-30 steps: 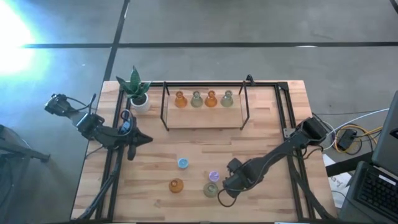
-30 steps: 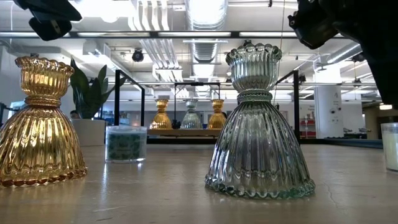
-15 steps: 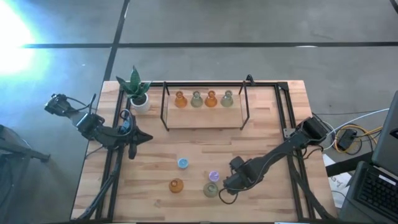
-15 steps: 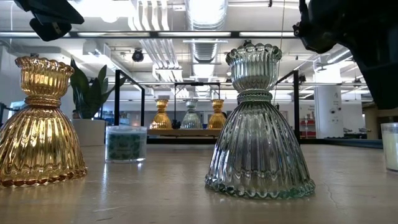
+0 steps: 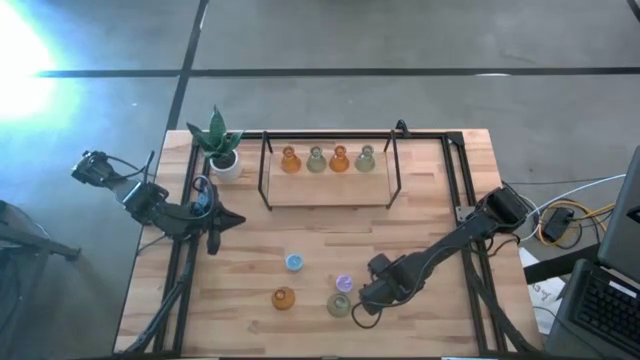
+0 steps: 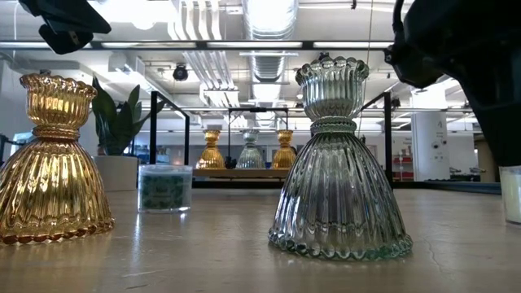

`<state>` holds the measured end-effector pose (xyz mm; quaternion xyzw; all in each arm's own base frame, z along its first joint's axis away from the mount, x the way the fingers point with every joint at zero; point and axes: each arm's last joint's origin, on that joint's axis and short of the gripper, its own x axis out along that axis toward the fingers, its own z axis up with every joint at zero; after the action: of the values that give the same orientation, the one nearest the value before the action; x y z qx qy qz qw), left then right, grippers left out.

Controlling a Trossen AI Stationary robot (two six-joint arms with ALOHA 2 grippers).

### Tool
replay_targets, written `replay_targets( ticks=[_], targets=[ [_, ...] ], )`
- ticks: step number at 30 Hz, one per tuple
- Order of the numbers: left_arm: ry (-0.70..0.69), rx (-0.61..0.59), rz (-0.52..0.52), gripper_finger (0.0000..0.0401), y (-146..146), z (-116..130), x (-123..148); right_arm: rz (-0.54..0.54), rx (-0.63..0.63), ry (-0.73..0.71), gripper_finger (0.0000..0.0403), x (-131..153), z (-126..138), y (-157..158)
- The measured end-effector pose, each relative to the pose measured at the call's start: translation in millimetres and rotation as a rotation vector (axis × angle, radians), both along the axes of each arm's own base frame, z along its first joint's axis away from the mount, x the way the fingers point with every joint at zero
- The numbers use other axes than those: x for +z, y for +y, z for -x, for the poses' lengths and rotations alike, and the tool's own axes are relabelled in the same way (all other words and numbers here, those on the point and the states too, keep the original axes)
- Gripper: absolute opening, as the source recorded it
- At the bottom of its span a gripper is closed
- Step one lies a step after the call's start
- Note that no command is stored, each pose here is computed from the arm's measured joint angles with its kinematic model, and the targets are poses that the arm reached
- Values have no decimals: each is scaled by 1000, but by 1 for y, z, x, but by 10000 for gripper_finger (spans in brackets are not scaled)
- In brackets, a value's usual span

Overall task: Pick & Place candle stick holders
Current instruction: Put the yellow candle on the shelf

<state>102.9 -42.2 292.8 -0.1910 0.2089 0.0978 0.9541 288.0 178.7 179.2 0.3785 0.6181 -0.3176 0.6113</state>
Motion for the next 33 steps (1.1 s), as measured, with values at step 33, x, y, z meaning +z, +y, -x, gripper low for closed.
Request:
replay_targets(
  ticks=[33],
  targets=[
    [-7, 8, 22, 12, 0, 1, 0, -95, 218, 22, 368, -26, 10, -1]
  ],
)
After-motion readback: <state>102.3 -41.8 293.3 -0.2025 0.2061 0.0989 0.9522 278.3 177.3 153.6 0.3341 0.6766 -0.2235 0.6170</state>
